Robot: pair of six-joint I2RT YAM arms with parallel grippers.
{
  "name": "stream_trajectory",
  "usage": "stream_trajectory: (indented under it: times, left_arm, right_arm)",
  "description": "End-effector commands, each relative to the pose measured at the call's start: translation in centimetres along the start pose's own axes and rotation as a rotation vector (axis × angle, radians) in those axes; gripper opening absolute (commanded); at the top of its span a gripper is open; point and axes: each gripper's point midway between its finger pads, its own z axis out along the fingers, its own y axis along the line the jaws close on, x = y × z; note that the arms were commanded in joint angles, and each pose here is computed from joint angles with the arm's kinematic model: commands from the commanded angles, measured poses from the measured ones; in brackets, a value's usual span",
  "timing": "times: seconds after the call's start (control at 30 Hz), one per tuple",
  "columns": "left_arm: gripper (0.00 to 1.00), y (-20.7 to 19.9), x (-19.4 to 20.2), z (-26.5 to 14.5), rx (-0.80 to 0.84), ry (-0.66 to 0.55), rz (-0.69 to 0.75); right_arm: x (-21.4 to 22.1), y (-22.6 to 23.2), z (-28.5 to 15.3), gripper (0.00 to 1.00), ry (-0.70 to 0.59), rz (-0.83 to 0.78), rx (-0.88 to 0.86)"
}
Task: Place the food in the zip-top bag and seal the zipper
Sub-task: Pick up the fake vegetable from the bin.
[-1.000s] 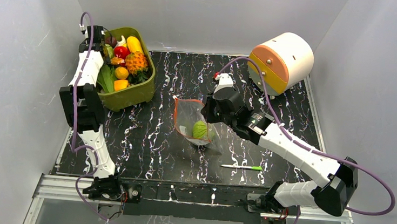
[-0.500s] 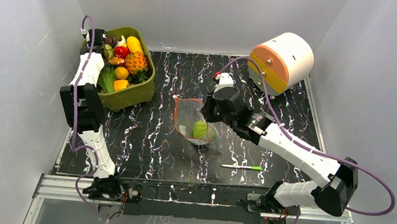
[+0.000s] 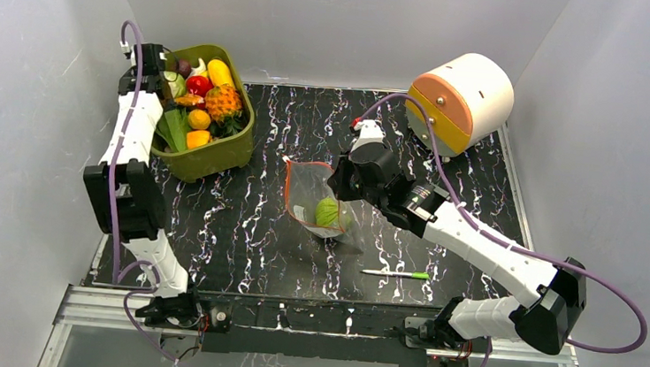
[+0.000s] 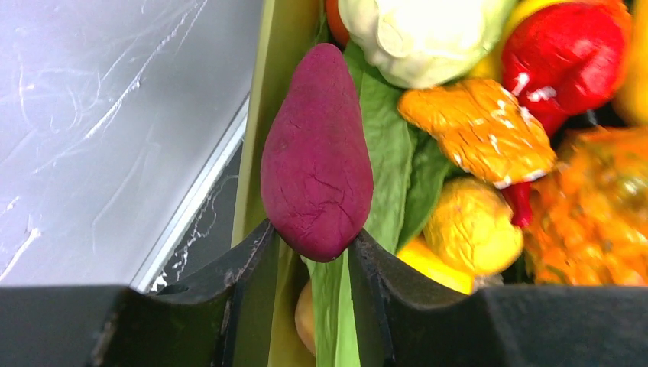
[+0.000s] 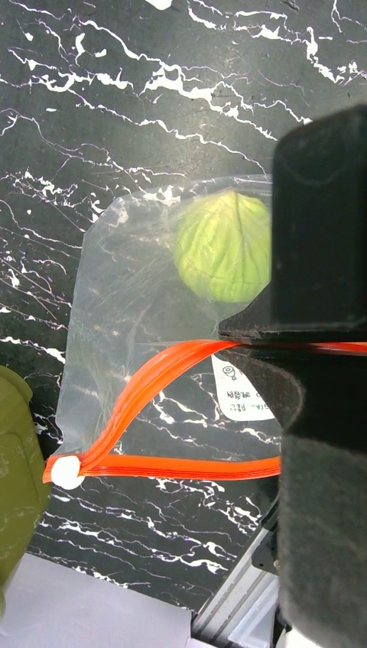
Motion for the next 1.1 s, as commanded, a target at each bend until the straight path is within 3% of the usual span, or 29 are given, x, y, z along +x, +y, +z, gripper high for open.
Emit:
stream_trajectory:
  times: [0.0,0.2,0.47,0.97,1.07]
  left_arm:
    - [0.33,-0.1,-1.3,-5.5,0.108,-0.048,-0.067]
    - [0.33,-1.5,-1.7,-10.0,0.28,-0.062,-0.113]
    - [0.33,-5.7,2.3,-15.6,0.587,-0.043,-0.094]
    - [0.33,-12.3,11.8,-28.6,1.181,0.148,0.015]
    - [0.33,-12.5,12.9,-30.4,1.233,0.201,0.008]
  right_arm:
    - [-3.1,1.0,-1.2,0.0,-0.099,0.045,-0.03]
    - [-3.9,0.8,-1.5,0.0,-0.113,0.063,-0.006]
    - [-4.4,-0.3,-1.2,0.0,-0.136,0.055,0.061]
    - [-6.5,-0.3,-0.1,0.0,-0.226,0.117,0.101]
    - [-6.9,-0.8,-0.2,0.0,-0.254,0.143,0.125]
